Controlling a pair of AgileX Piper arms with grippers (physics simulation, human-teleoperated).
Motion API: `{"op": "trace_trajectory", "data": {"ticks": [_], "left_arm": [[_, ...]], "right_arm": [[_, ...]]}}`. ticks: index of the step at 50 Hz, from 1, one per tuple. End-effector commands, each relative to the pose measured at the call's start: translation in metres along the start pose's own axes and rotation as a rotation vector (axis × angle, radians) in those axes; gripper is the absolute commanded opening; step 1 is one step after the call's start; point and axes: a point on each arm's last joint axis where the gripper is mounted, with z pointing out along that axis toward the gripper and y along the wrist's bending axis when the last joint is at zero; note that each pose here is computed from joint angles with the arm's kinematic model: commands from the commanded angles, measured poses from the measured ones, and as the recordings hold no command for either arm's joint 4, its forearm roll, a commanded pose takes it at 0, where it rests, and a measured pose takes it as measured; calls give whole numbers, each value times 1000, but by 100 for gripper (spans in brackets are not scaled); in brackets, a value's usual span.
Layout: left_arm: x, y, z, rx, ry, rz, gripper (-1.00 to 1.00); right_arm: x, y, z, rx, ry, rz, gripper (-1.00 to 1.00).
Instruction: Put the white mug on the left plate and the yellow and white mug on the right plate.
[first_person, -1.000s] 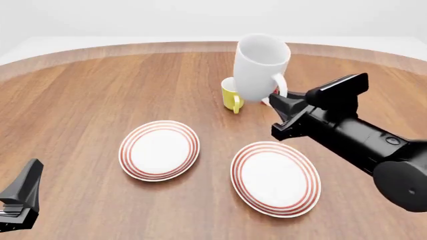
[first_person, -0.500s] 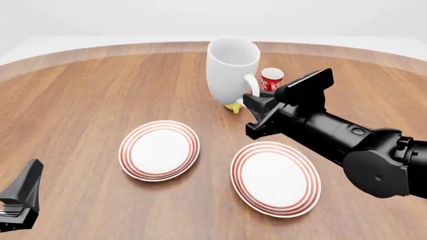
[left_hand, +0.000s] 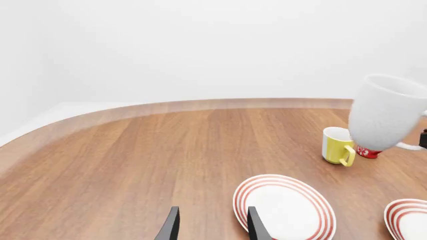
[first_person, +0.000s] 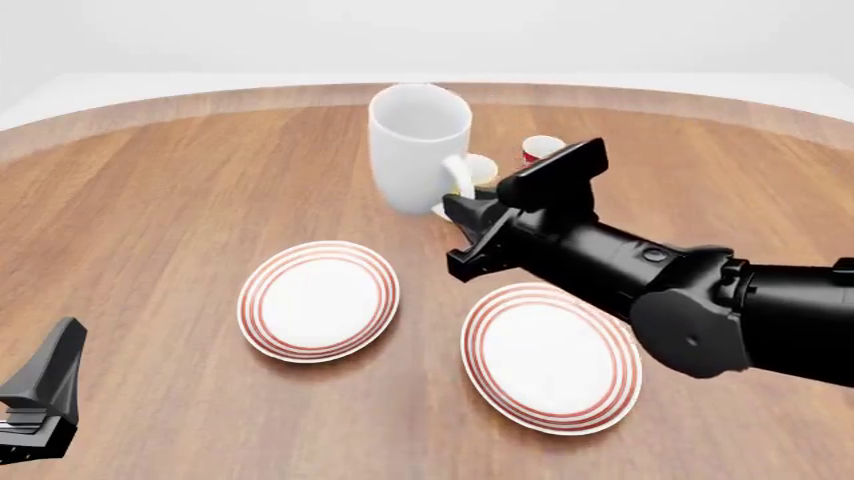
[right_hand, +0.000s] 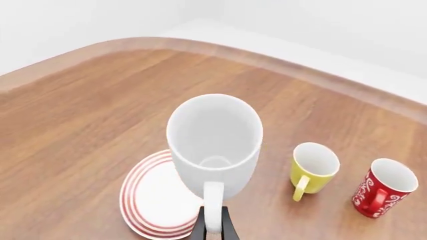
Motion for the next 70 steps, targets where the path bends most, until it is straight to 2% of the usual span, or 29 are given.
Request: {"op": "trace_trajectory", "data": {"ticks": [1,43,58,70], "left_arm": [[0,0,0,0,0,0,100],[0,0,0,0,0,0,100],[0,0,0,0,0,0,100],[0,0,0,0,0,0,100]], "right_arm": [[2,7,15,-22,9,10,-100],[23,40,60,-109,64,29,-100],[28,43,64,-114,73,31,-100],[43,43,80,-109,111,38,-100]]}}
